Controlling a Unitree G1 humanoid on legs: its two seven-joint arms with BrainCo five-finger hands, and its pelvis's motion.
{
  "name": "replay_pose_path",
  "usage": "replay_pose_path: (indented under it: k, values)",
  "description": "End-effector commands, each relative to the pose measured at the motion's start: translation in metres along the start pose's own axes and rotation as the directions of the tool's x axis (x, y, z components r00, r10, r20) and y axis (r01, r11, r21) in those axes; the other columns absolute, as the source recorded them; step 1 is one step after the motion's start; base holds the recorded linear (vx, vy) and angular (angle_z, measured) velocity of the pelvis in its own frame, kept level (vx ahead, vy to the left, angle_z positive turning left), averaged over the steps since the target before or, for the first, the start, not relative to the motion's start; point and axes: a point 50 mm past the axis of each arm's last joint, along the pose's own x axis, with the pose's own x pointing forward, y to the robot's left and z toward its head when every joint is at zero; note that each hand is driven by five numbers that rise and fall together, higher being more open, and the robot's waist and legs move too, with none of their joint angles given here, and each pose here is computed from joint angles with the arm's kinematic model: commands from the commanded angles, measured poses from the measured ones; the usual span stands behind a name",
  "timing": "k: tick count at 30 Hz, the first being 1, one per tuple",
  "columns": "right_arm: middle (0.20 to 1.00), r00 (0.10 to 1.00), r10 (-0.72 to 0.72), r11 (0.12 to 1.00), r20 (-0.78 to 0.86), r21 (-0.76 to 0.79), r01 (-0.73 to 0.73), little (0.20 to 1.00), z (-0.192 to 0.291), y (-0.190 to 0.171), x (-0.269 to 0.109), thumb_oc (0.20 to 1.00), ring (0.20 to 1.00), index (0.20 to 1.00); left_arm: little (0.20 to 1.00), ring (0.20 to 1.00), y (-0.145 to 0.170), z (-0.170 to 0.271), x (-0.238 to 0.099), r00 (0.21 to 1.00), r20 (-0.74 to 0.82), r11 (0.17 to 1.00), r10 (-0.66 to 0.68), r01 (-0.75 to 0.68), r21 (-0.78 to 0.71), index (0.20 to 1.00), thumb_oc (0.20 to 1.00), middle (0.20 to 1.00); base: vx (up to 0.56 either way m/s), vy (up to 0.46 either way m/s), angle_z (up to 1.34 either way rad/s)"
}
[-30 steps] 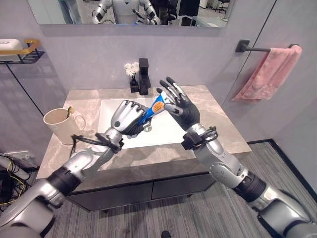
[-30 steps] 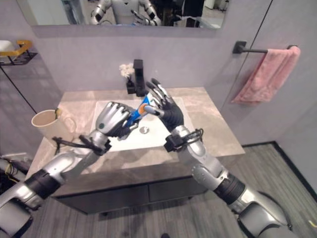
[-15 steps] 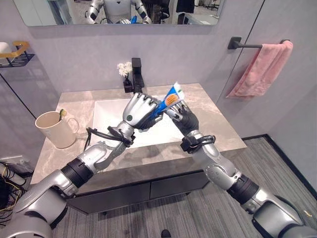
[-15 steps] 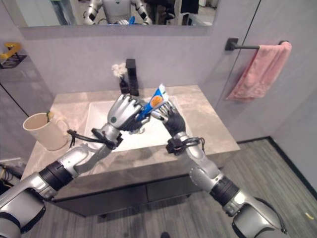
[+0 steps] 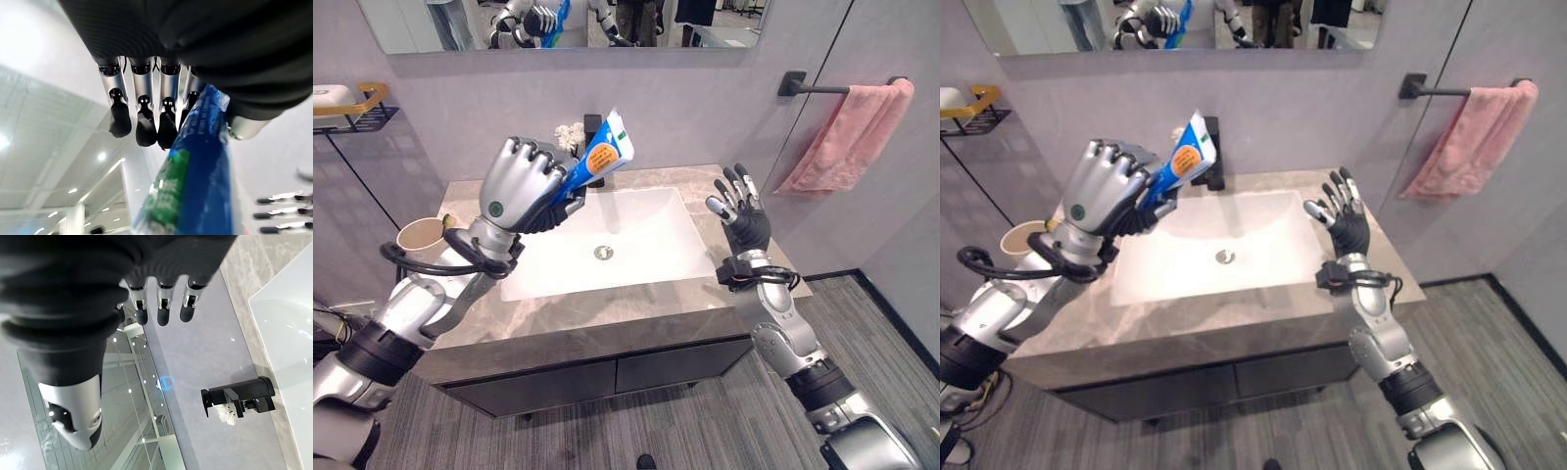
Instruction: Put brush and paste in cup on sink, flatten towel.
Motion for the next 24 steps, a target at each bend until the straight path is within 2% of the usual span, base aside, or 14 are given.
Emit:
replay_pose_path:
  k: [1,6,8,9,13,19,24]
  values:
    - [1.000,0.986,0.022,1.000,0.165,0.000,-0.022,1.000,0.024,0.005,0.004,1.000,1.000,1.000,0.200,0.200,0.032,-0.028,0.033,0.932,-0.146,0.944,0.331,-0.327,0.055,0.200,0.200,0.200,0.03,0.007,0.15]
    - [1.000,0.992,0.081,0.997,0.102,0.012,-0.083,1.000,0.018,0.013,0.008,1.000,1.000,1.000,0.200,0.200,0.021,-0.020,0.033,0.938,-0.182,0.952,0.296,-0.304,-0.021,0.200,0.200,0.200,0.00,-0.004,0.11]
    - [1.000,0.977,0.200,0.980,0.069,-0.027,-0.199,1.000,0.016,0.030,0.013,1.000,1.000,1.000,0.200,0.200,0.022,-0.007,0.042,0.947,-0.131,0.948,0.294,-0.306,-0.083,0.200,0.200,0.200,0.00,-0.002,-0.02]
    - [1.000,0.977,0.200,0.980,0.070,-0.027,-0.199,1.000,0.017,0.030,0.013,1.000,1.000,1.000,0.200,0.200,0.022,-0.007,0.043,0.947,-0.130,0.948,0.295,-0.307,-0.083,0.200,0.200,0.200,0.00,0.000,0.00]
    - [1.000,0.908,0.396,0.917,0.139,-0.107,-0.383,1.000,0.037,0.061,0.019,1.000,1.000,1.000,0.200,0.200,0.018,0.004,0.056,0.960,-0.065,0.949,0.274,-0.280,-0.147,0.200,0.200,0.200,0.00,0.000,0.00]
    - [1.000,0.854,0.467,0.882,0.227,-0.179,-0.435,1.000,0.058,0.079,0.023,1.000,1.000,1.000,0.200,0.200,0.012,0.005,0.052,0.973,-0.060,0.957,0.224,-0.231,-0.177,0.200,0.200,0.200,0.00,0.000,0.00]
    - [1.000,0.812,0.512,0.859,0.282,-0.165,-0.484,1.000,0.069,0.091,0.020,1.000,1.000,1.000,0.200,0.200,0.000,0.007,0.044,0.984,-0.069,0.961,0.165,-0.176,-0.214,0.200,0.200,0.200,0.00,0.000,0.00]
